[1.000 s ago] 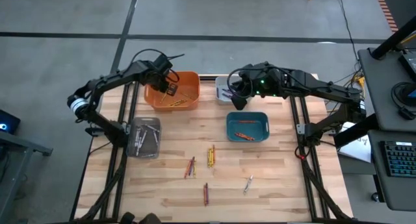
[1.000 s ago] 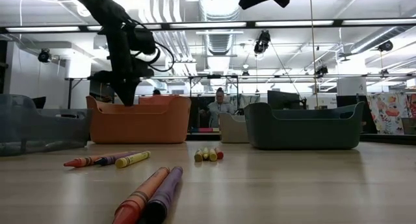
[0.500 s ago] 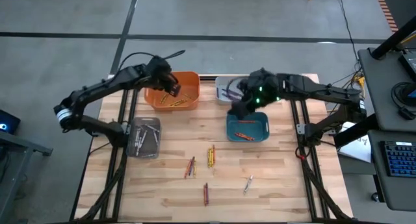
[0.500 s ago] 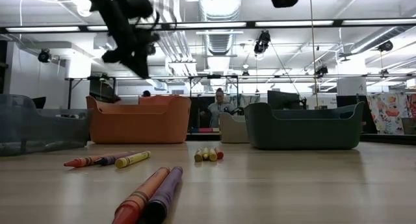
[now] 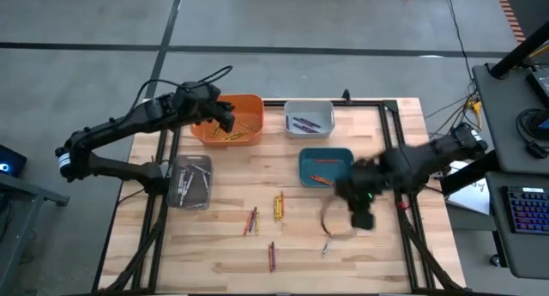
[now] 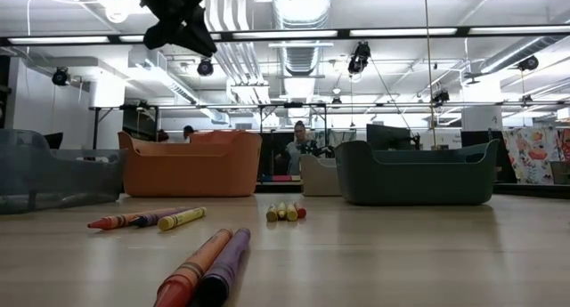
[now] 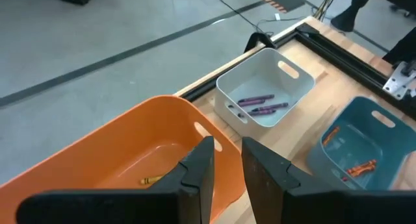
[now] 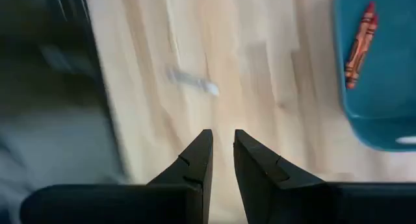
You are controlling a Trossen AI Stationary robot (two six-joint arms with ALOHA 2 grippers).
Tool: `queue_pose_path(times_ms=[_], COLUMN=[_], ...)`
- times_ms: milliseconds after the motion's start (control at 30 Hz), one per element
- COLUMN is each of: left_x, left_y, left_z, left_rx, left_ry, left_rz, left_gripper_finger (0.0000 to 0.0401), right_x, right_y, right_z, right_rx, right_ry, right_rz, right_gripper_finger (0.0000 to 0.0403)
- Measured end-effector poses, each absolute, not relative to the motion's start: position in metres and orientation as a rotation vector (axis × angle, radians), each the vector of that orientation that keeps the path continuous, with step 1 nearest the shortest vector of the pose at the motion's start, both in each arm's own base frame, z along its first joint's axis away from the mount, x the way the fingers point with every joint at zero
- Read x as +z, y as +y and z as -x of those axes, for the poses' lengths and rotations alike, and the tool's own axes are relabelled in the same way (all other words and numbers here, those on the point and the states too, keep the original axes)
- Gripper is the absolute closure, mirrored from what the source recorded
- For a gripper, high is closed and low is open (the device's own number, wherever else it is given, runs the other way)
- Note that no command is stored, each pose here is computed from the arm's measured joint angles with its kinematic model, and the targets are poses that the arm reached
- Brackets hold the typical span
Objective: Sort crayons
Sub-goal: Put the white crayon into the black bin
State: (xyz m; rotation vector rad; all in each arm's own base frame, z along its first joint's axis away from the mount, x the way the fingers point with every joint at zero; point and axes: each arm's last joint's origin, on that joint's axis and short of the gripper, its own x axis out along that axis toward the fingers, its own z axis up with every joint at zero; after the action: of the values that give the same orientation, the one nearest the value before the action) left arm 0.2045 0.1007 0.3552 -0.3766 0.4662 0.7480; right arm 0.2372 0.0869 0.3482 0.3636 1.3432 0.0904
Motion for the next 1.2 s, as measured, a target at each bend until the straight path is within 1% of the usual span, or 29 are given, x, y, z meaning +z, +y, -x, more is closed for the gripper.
queue_pose_path(times_ms=[100, 200, 300, 400, 567, 667, 767, 900, 1200], left_x=[0.356, 0.356, 0.356, 0.355, 0.352, 0.352, 0.352, 0.353, 0.353], left_y=[0.1, 0.1, 0.097, 0.093, 0.088, 0.085, 0.083, 0.078, 0.072], left_z=[-0.203, -0.203, -0.204, -0.205, -0.206, -0.207, -0.207, -0.208, -0.208], left_rx=[0.747, 0.749, 0.741, 0.725, 0.706, 0.695, 0.687, 0.667, 0.642], left_ry=[0.461, 0.46, 0.462, 0.478, 0.512, 0.516, 0.515, 0.515, 0.528], left_rz=[0.376, 0.386, 0.393, 0.39, 0.384, 0.382, 0.386, 0.384, 0.376], left_gripper_finger=[0.034, 0.034, 0.034, 0.034, 0.034, 0.034, 0.034, 0.034, 0.034], right_x=[0.33, 0.313, 0.3, 0.285, 0.255, 0.236, 0.227, 0.221, 0.191], right_y=[0.11, 0.132, 0.148, 0.156, 0.165, 0.171, 0.174, 0.173, 0.175], right_z=[-0.231, -0.237, -0.244, -0.252, -0.267, -0.276, -0.277, -0.276, -0.277], right_rx=[0.234, 0.35, 0.352, 0.378, 0.396, 0.451, 0.5, 0.51, 0.575], right_ry=[1.354, 1.277, 1.204, 1.229, 1.311, 1.357, 1.354, 1.299, 1.201], right_rz=[-0.131, 0.017, 0.149, 0.25, 0.324, 0.369, 0.383, 0.374, 0.412], right_gripper_finger=[0.0351, 0.0351, 0.0349, 0.0337, 0.0297, 0.0276, 0.0262, 0.0257, 0.0257])
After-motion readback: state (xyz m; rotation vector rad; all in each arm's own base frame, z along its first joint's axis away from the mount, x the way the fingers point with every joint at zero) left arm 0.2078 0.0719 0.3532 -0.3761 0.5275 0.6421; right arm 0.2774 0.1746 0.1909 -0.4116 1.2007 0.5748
